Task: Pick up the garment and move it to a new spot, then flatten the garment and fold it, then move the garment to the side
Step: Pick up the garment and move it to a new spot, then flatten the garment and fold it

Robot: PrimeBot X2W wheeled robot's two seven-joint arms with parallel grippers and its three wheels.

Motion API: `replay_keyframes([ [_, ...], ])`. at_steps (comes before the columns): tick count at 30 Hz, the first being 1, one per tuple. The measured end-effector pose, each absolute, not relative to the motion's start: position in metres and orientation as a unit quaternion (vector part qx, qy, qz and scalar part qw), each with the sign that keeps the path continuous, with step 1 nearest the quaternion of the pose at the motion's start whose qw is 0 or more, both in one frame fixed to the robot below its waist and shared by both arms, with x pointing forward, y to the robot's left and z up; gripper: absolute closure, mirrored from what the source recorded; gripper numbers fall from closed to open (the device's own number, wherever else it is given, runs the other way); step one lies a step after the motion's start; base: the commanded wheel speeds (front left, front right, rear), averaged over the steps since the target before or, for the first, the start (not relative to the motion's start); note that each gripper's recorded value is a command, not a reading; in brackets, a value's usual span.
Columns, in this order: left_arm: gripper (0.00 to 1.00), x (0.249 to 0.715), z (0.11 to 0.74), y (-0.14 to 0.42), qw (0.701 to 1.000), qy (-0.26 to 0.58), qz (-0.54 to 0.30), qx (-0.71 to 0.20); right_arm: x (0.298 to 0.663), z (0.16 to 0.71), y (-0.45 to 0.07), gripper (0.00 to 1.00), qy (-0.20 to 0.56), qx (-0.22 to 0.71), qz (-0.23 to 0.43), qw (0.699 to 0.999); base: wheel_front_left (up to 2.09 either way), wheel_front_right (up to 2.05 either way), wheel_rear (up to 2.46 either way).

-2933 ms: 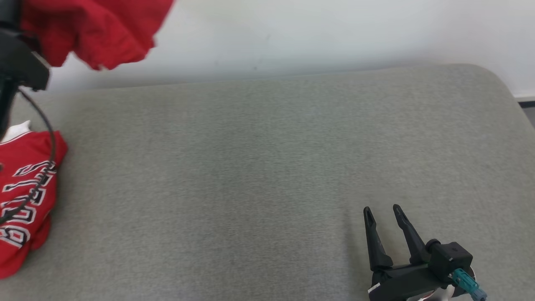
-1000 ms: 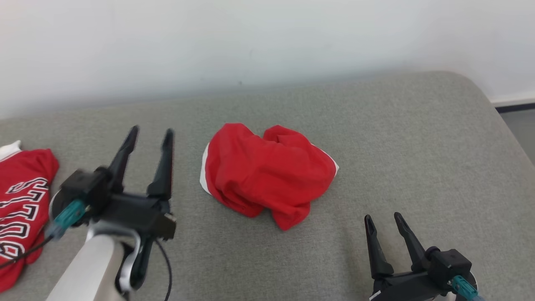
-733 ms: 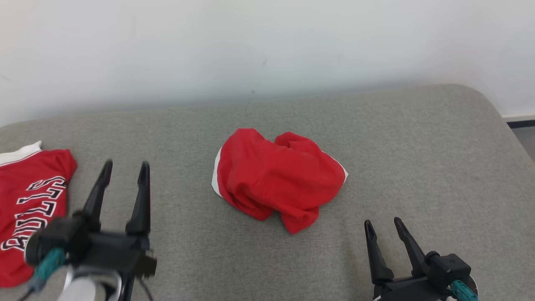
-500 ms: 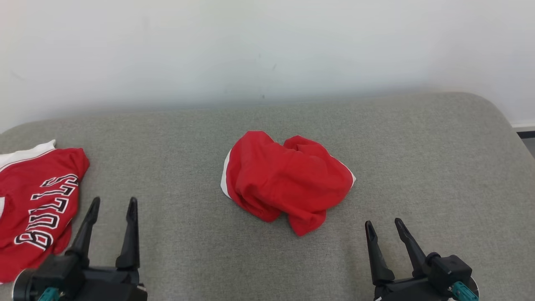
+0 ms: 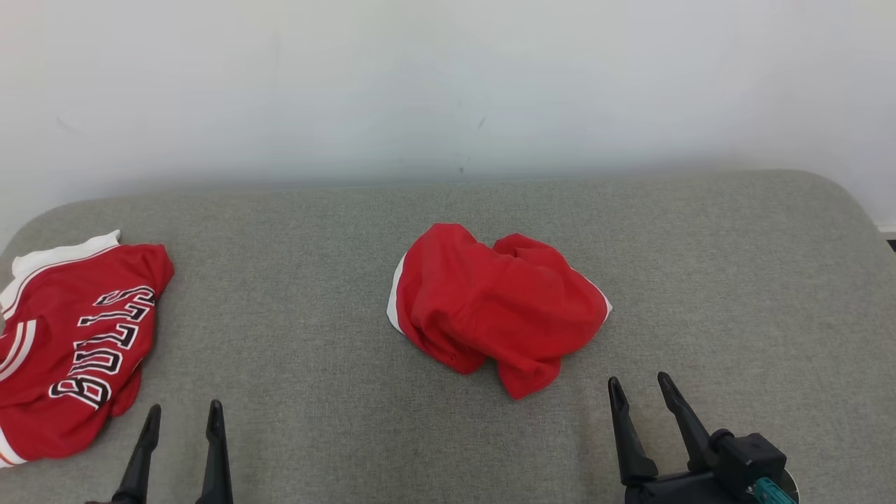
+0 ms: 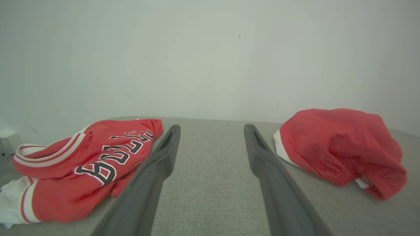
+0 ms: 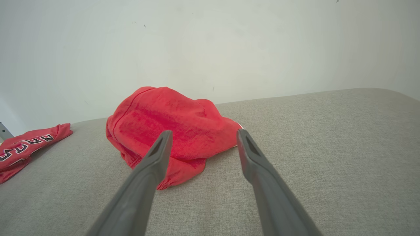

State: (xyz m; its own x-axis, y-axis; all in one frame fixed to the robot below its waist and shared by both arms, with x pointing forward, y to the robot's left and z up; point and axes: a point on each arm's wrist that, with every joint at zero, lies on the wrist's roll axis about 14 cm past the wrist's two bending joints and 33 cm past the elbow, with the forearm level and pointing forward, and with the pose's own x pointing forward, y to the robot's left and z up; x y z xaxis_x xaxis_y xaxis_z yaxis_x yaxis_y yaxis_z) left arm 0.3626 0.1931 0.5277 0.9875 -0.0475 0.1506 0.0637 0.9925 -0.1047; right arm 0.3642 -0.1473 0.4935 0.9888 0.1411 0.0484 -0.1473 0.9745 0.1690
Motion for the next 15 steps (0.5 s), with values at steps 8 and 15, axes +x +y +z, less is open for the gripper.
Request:
replay_keyframes([
  [8,0.0,0.357,0.507,0.191,0.998,-0.042,-0.023,-0.039,0.362,0.491,-0.149,0.0,-0.014,0.083,0.07,0.994,0.0,0.0,0.0],
  [15,0.0,0.354,0.501,0.194,0.999,-0.034,-0.013,-0.039,0.359,0.488,-0.151,0.0,-0.01,0.082,0.066,0.994,0.0,0.0,0.0],
])
